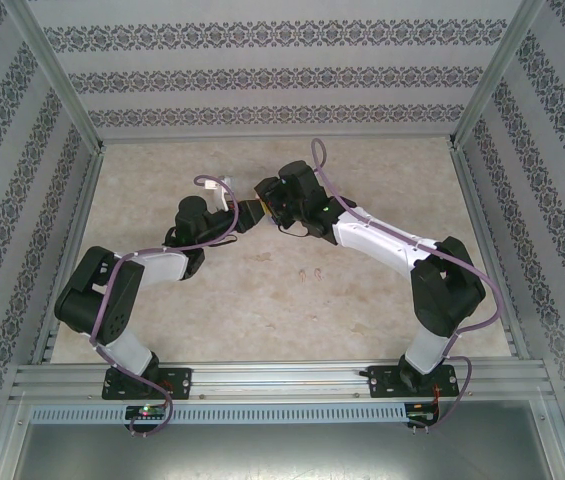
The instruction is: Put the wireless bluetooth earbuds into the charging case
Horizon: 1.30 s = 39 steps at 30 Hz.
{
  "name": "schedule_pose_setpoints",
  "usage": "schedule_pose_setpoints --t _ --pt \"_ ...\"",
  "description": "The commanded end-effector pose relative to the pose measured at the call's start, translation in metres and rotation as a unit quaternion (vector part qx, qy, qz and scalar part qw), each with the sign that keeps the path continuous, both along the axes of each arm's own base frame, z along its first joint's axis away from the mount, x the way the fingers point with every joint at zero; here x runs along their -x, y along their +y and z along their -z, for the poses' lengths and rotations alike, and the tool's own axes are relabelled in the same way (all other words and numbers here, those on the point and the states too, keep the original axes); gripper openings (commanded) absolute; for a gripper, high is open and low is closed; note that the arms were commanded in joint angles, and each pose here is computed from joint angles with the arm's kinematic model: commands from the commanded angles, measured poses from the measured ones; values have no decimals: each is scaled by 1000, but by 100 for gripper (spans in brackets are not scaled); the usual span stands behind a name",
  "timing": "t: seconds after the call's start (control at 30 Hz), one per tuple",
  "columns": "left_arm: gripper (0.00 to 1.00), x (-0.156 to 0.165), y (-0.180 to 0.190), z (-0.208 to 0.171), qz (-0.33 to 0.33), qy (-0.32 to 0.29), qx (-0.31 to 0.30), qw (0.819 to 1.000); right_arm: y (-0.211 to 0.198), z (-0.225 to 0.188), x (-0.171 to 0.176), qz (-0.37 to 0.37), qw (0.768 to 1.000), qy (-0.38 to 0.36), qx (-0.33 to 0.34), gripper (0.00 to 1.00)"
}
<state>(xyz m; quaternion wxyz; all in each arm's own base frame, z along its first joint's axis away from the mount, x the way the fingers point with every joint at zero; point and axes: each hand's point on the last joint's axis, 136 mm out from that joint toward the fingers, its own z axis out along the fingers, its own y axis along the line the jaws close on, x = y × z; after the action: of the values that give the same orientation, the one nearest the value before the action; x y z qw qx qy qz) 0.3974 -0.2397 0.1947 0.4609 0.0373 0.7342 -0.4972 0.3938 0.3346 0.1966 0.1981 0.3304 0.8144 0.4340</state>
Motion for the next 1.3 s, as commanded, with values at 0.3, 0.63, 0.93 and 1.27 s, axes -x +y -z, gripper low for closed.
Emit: schedule_pose_setpoints --t 0.3,0.63,0.93,1.27 --pt "20 -10 3 -7 -31 -18 18 999 13 -20 6 -11 1000 -14 -26 33" --pt "0 -8 4 -5 -30 -11 13 999 8 -28 4 0 999 -24 -31 41" --pt "0 0 3 -5 -16 -3 -5 1000 -33 -59 -10 23 997 -74 -18 83" --pt "0 12 1 -20 46 -9 -32 998 -98 -48 17 -34 982 -148 110 82"
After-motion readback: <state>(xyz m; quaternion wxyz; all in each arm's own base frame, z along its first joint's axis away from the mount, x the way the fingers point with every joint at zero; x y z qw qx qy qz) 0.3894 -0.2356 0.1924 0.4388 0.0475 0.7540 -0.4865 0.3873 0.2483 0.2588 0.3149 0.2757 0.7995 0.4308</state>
